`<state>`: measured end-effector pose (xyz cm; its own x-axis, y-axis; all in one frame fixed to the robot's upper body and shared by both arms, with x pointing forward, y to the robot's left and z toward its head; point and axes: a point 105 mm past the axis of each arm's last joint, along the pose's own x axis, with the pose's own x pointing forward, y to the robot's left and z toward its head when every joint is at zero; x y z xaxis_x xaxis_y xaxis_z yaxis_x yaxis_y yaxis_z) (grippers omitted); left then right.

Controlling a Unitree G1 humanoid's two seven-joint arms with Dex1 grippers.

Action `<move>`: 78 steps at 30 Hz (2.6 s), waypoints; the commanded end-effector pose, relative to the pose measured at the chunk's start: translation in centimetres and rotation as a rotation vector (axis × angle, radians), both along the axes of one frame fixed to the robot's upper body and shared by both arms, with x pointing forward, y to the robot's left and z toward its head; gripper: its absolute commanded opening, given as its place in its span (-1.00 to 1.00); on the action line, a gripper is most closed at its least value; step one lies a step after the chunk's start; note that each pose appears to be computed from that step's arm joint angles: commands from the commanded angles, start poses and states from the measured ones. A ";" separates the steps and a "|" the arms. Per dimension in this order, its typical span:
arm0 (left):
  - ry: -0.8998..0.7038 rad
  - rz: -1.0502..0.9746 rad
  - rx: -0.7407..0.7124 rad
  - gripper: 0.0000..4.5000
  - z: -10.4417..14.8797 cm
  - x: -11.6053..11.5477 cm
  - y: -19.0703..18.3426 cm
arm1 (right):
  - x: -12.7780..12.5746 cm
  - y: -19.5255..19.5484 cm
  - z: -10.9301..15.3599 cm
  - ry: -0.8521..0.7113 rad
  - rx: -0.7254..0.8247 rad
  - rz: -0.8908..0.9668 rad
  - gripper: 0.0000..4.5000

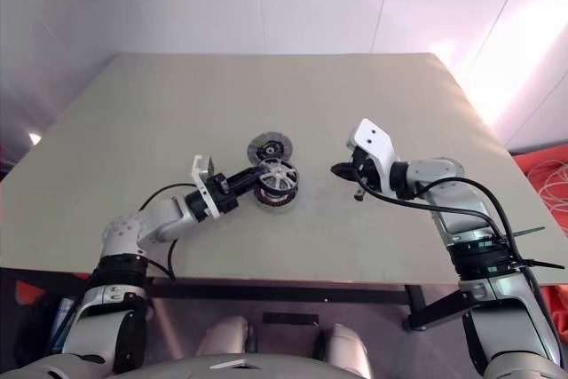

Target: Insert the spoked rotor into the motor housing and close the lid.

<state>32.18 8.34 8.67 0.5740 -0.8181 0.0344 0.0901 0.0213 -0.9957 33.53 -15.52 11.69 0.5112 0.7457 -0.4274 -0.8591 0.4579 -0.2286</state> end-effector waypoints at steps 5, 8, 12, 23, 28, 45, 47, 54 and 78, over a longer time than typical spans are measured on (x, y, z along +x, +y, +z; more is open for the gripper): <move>-0.057 0.011 0.004 -0.84 1.2 0.5 0.2 | 0.3 0.3 2.3 -0.080 0.026 0.010 -1.00; -0.067 0.024 0.012 -0.84 1.2 0.7 0.4 | 0.3 0.3 2.3 -0.083 0.027 0.007 -1.00; -0.087 0.014 0.045 -0.84 1.1 0.5 0.3 | 0.5 0.3 2.4 -0.090 0.029 0.004 -1.00; -0.113 0.045 0.063 -0.84 1.4 0.8 0.8 | 0.6 0.5 2.3 -0.096 0.030 0.003 -1.00; -0.139 0.054 0.054 -0.24 1.8 0.8 1.0 | 0.8 0.5 2.4 -0.102 0.032 0.004 -1.00; -0.175 0.109 0.100 0.17 3.0 0.5 4.9 | 0.8 0.4 2.1 -0.101 0.031 0.006 -1.00; -0.196 0.150 0.120 0.17 3.5 0.6 6.4 | 0.8 0.4 2.1 -0.101 0.032 0.007 -1.00; -0.239 0.266 0.176 0.17 4.5 0.2 10.2 | 0.8 0.8 2.1 -0.100 0.036 0.018 -1.00; -0.385 0.287 0.336 0.17 5.6 -0.2 9.7 | 0.0 10.7 3.1 -0.141 0.109 0.219 -1.00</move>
<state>31.93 18.28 12.68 0.7807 -0.6248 0.0101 0.3243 0.3914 -0.8612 33.19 -4.98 13.37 0.3740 0.8791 -0.2955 -0.9187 0.3076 -0.2478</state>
